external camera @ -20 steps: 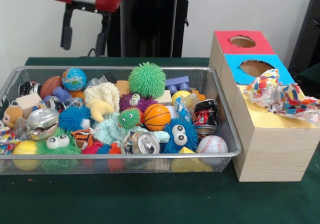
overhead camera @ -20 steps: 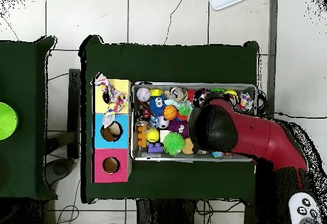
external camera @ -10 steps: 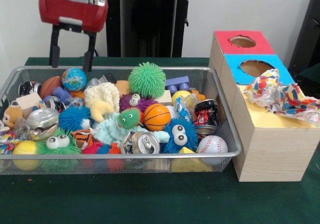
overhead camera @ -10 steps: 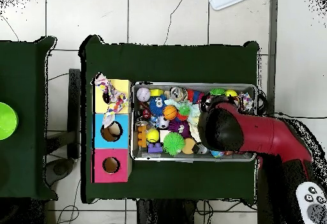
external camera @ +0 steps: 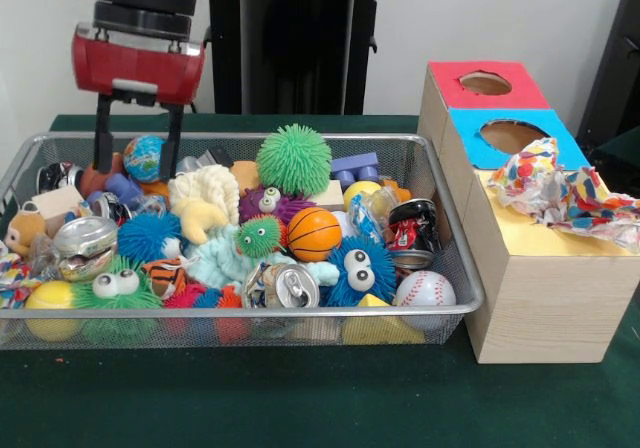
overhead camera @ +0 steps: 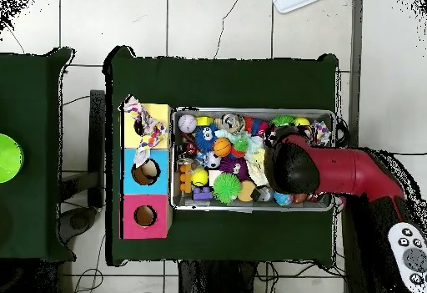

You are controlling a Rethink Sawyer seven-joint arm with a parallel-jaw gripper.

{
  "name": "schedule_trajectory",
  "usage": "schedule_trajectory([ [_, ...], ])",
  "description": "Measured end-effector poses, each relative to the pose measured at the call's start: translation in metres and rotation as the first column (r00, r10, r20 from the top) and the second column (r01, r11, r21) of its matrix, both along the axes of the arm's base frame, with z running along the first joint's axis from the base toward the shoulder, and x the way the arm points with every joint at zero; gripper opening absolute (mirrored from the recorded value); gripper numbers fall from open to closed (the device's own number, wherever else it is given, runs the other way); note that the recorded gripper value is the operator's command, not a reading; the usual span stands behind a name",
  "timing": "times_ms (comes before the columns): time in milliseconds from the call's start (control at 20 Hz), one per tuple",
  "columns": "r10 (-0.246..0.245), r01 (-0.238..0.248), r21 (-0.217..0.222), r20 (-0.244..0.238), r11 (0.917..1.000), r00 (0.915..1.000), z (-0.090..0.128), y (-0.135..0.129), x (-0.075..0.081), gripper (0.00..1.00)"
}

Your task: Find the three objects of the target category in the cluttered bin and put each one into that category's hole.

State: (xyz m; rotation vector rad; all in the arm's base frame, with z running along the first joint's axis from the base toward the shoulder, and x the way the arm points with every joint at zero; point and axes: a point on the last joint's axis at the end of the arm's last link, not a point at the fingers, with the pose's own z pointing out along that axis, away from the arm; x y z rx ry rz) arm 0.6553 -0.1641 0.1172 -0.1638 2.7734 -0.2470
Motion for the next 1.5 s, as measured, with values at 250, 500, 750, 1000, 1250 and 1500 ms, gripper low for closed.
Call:
schedule_trajectory([
  [250, -0.001, 0.0, 0.033, 0.023, 0.9994, 0.9997, -0.008, -0.015, 0.008, 1.0],
  [500, -0.023, 0.018, 0.075, 0.07, 0.997, 0.9973, -0.009, -0.037, 0.023, 1.0],
  [750, -0.025, 0.016, 0.085, 0.108, 0.9963, 0.9938, -0.01, -0.051, 0.039, 1.0],
  [1000, -0.001, -0.008, 0.069, 0.134, 0.9976, 0.9909, -0.016, -0.056, 0.052, 1.0],
  [1250, 0.076, -0.078, 0.007, 0.126, 0.997, 0.9892, -0.033, -0.05, 0.053, 1.0],
  [1500, 0.179, -0.173, -0.064, 0.107, 0.9829, 0.978, -0.049, -0.03, 0.053, 1.0],
])
